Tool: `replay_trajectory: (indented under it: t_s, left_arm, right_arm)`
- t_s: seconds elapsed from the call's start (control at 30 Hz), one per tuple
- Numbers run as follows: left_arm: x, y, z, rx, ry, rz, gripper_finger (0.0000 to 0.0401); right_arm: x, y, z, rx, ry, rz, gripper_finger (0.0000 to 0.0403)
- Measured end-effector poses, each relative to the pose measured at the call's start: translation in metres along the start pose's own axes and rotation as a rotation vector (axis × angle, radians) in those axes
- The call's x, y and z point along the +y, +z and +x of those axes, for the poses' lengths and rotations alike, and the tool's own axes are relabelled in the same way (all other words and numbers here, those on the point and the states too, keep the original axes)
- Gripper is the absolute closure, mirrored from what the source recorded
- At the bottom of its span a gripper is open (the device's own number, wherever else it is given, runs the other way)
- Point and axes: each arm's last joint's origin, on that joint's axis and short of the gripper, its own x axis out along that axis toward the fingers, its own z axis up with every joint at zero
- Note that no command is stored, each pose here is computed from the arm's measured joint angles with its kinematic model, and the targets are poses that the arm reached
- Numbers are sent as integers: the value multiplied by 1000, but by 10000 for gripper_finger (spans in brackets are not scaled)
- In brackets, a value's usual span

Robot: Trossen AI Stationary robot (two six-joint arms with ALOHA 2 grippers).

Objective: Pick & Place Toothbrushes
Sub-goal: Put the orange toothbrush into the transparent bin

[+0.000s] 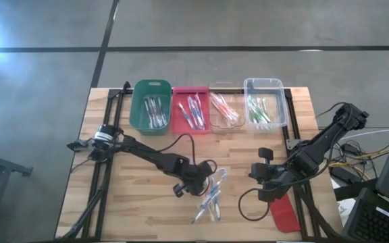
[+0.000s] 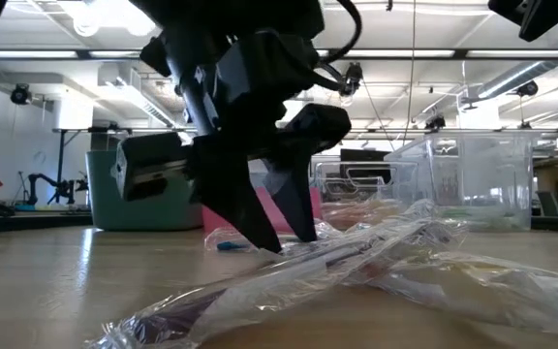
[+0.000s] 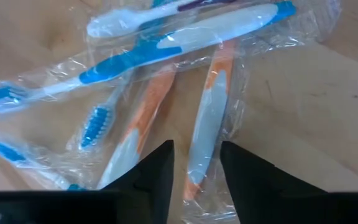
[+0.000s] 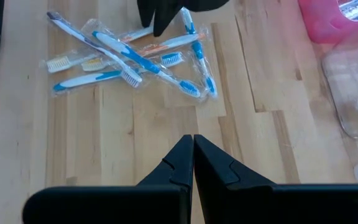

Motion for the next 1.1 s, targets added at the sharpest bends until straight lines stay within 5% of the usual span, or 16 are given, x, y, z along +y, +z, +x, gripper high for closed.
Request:
replay_trajectory:
  t_s: [0.63,1.1]
  left_arm:
    - [4,-7,-6,63,-71,-3,378]
    - [10,0,-71,220,122,19,398]
  right_arm:
    - [2,-2,-1,-5,2,18,394]
    - [2,-1,-1,-10,-5,-11,394]
